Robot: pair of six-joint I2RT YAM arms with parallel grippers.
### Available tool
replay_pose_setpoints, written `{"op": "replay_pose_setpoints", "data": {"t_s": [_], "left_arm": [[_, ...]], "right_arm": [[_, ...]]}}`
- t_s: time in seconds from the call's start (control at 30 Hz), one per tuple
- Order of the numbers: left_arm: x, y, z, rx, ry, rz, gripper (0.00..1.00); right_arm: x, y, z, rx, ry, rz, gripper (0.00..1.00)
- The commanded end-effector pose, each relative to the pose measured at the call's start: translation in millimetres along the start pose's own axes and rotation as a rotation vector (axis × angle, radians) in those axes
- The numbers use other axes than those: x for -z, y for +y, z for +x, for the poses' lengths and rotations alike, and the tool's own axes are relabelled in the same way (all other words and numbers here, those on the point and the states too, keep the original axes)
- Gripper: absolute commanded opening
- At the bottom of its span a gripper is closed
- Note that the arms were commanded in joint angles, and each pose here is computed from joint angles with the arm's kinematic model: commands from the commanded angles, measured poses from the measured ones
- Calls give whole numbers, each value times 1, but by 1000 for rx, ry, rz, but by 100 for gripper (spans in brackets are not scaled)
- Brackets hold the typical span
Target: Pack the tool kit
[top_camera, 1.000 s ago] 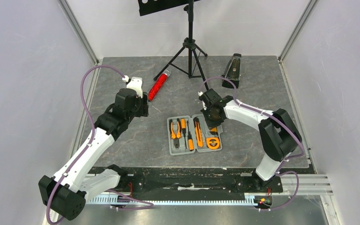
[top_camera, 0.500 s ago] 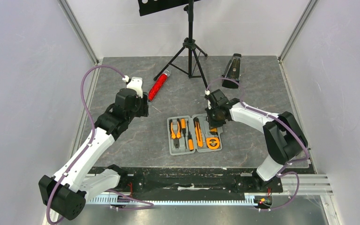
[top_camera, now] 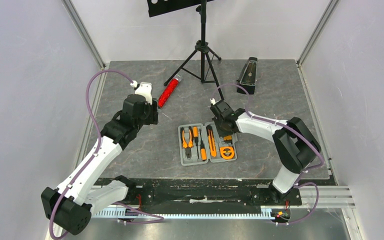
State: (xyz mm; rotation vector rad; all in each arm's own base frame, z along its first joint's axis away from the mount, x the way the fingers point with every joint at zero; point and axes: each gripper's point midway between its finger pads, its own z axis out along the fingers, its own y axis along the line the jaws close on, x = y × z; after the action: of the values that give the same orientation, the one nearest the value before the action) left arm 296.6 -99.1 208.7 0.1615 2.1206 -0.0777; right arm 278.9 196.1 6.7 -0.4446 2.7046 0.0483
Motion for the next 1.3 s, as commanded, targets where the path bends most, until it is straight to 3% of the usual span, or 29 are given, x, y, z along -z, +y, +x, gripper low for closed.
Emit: {"op": "replay_pose_setpoints", "data": {"t_s": [0.0, 0.13, 0.23, 0.33, 0.47, 0.77, 1.27], "left_arm": [[4, 3, -12, -23, -59, -8, 63], [6, 3, -13, -19, -65, -5, 63], [5, 1, -13, -18, -61, 6, 63], [5, 0, -12, -17, -61, 10, 63], [5, 1, -13, -18, -63, 7, 63], [4, -2, -12, -18, -57, 17, 63], [4, -2, -12, -19, -57, 19, 63]], "right_arm": [[-33, -41, 193, 126, 652, 157, 0], [-32, -29, 152, 112, 518, 125, 0], [-23, -5, 86, 104, 354, 43, 0], [2, 13, 20, 94, 200, -8, 0], [36, 17, -29, 71, 78, -34, 0], [47, -14, -8, -7, 98, 8, 17], [44, -25, -19, 36, 44, 40, 27]]}}
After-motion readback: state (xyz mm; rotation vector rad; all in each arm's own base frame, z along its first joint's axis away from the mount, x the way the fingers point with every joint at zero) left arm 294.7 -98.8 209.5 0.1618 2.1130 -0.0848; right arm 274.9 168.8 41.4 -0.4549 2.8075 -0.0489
